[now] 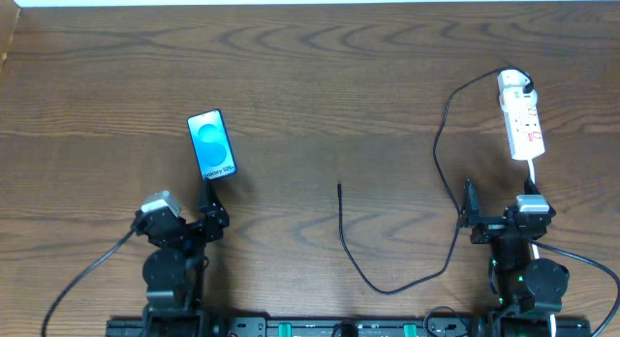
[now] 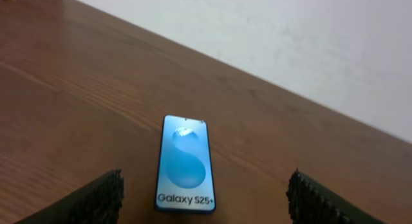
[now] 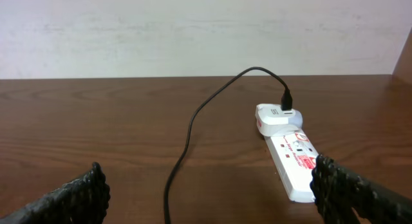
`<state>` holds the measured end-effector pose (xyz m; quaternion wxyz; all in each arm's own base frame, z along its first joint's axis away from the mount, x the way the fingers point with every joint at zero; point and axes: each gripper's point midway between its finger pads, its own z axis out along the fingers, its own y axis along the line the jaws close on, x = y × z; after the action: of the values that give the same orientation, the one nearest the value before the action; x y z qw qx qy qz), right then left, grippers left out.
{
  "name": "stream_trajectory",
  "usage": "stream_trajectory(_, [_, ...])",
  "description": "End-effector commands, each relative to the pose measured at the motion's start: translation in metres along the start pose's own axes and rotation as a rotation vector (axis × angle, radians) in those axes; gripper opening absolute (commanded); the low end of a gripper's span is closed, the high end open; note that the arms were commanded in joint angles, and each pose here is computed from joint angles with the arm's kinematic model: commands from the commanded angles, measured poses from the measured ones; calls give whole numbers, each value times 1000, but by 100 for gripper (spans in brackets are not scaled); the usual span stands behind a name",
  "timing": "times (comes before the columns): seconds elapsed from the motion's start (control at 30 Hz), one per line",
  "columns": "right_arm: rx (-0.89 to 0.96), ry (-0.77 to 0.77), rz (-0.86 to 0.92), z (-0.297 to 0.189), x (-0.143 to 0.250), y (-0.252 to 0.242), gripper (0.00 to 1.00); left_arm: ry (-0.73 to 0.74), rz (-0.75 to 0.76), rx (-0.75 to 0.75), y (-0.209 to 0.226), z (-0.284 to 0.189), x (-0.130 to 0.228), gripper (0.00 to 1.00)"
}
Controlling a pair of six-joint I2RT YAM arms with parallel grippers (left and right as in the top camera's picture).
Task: Plug charger to phone and switch on socket
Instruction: 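Move the left gripper forward over the Galaxy S25+ phone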
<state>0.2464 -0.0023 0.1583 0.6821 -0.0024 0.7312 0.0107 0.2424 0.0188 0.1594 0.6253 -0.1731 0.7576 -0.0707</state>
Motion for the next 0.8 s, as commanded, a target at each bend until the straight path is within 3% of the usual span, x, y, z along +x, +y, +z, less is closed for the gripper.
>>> stream_trajectory(0.0, [4,-1,-15,0,0,0,99,1,66,-12,-8,-4,-30,81])
stream_trajectory(0.53, [4,-1,-15,0,0,0,99,373,178,-96,-45,43,-101,81])
stream_trajectory(0.77, [4,-1,-15,0,0,0,99,580,197,-157,-53,76,-114,81])
